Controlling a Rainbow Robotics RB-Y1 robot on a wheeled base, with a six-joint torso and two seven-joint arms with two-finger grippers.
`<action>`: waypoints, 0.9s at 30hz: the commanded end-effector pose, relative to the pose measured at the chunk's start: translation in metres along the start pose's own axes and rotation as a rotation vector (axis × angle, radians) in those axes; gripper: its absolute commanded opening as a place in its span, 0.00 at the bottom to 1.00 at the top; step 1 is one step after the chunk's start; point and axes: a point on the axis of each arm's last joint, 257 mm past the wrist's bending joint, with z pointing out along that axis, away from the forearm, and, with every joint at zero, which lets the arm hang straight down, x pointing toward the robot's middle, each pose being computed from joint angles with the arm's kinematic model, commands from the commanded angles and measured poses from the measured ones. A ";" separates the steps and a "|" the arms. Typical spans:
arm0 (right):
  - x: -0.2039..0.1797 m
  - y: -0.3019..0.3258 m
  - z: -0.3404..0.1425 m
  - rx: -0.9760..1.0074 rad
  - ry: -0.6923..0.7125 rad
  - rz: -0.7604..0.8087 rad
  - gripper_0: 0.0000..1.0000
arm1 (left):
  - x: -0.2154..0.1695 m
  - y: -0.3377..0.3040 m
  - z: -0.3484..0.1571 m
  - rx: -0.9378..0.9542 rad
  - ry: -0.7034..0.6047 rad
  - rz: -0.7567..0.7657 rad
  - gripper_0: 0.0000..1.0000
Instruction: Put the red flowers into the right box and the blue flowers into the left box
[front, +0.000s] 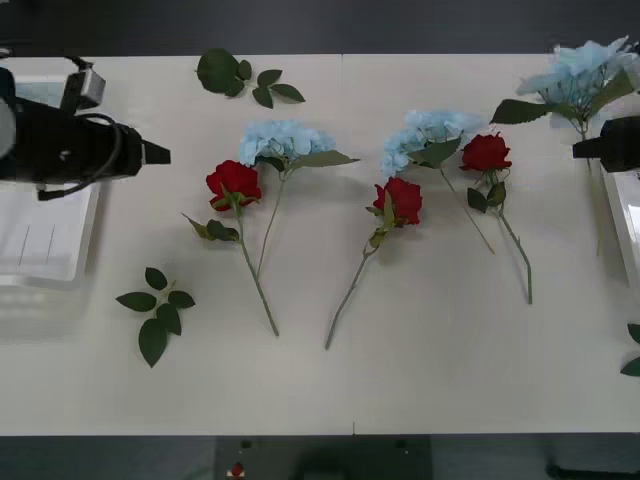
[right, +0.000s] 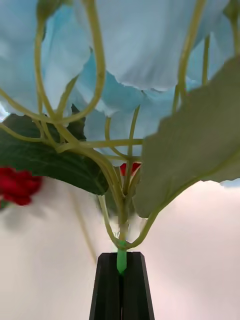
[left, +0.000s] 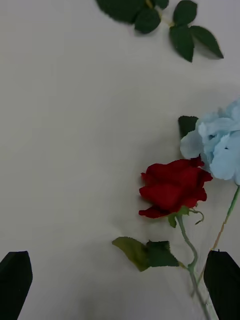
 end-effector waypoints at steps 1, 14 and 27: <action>-0.032 0.039 -0.002 -0.126 -0.089 -0.126 0.00 | 0.004 -0.027 0.026 -0.058 -0.037 0.021 1.00; -0.090 0.163 0.023 -0.458 -0.409 -0.332 0.00 | 0.007 -0.088 0.022 0.057 -0.036 0.158 1.00; -0.130 0.295 0.056 -0.701 -0.597 -0.384 0.00 | 0.039 -0.139 -0.042 0.601 -0.082 0.415 1.00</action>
